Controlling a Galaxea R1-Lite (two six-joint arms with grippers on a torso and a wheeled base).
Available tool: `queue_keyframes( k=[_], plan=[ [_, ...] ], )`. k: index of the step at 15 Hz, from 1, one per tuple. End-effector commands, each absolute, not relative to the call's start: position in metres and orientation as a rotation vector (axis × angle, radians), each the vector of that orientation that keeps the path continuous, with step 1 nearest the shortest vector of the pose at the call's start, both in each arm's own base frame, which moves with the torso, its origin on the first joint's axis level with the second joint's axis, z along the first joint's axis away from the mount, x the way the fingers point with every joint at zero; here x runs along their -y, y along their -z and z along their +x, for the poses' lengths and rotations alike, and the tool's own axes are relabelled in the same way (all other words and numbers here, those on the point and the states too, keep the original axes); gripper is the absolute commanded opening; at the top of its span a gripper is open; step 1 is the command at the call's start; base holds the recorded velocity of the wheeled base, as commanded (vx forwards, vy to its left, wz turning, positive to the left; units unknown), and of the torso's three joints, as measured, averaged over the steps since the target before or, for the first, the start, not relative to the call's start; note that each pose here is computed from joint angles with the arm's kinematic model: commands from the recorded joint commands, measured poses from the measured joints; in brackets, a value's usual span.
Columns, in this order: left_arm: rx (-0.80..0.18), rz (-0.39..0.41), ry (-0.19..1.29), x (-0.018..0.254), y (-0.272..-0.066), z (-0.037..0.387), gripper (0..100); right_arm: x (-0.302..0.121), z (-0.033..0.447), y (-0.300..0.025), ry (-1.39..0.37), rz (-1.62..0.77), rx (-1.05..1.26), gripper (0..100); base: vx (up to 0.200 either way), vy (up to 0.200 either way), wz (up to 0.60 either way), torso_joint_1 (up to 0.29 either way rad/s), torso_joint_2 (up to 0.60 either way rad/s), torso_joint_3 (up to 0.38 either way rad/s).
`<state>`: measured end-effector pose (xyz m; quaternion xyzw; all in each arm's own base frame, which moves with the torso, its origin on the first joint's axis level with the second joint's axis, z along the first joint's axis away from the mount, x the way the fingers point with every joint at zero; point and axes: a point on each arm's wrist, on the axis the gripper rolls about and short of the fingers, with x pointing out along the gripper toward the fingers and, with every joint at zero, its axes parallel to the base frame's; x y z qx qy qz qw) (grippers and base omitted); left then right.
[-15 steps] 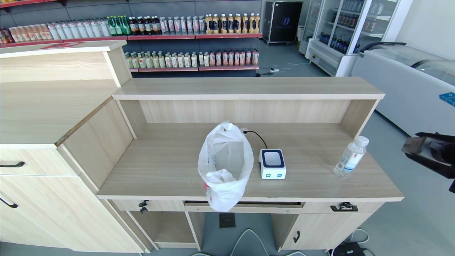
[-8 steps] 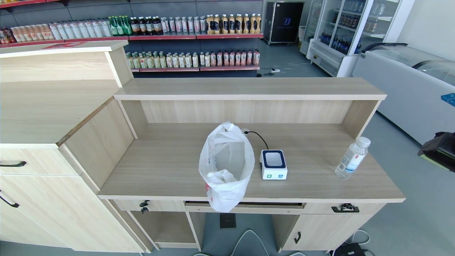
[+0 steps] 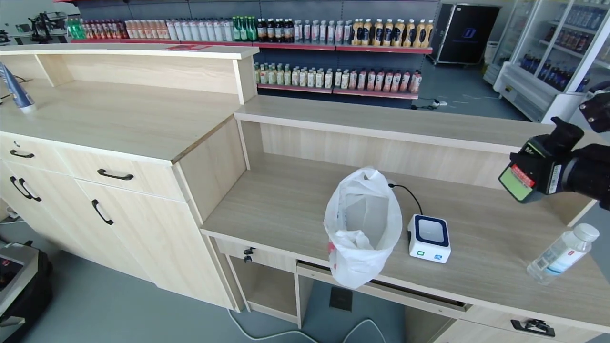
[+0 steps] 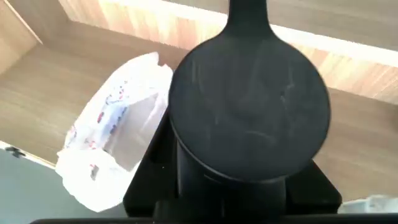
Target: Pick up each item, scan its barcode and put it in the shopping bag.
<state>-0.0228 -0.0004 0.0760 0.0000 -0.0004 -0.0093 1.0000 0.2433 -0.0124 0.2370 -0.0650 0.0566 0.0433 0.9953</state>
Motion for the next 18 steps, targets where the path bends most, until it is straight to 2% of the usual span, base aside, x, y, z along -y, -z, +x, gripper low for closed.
queue_keyframes(
  k=[1,3,5,9,11,18],
  plan=[
    [0.002,0.000,0.018,0.000,-0.076,-0.023,100,-0.003,0.305,-0.199,-0.139,0.143,-0.224,0,0.000,0.000,0.00,0.000,0.00,0.000],
    [0.002,0.000,0.018,0.000,-0.076,-0.023,100,0.002,0.310,-0.178,-0.151,0.261,-0.315,0,0.000,0.000,0.00,0.000,0.00,0.000],
    [0.002,0.000,0.018,0.000,-0.076,-0.023,100,0.009,0.299,-0.147,-0.136,0.280,-0.424,0,0.000,0.000,0.00,0.000,0.00,0.000],
    [0.002,0.000,0.018,0.000,-0.076,-0.023,100,0.033,0.306,-0.135,-0.193,0.327,-0.442,0,0.000,0.000,0.00,0.000,0.00,0.000],
    [0.002,0.000,0.018,0.000,-0.076,-0.023,100,0.042,0.316,-0.126,-0.227,0.269,-0.406,0,0.000,0.000,0.00,0.000,0.00,0.000],
    [0.002,0.000,0.018,0.000,-0.076,-0.023,100,0.049,0.341,-0.104,-0.280,0.210,-0.326,0,0.000,0.000,0.00,0.000,0.00,0.000]
  ],
)
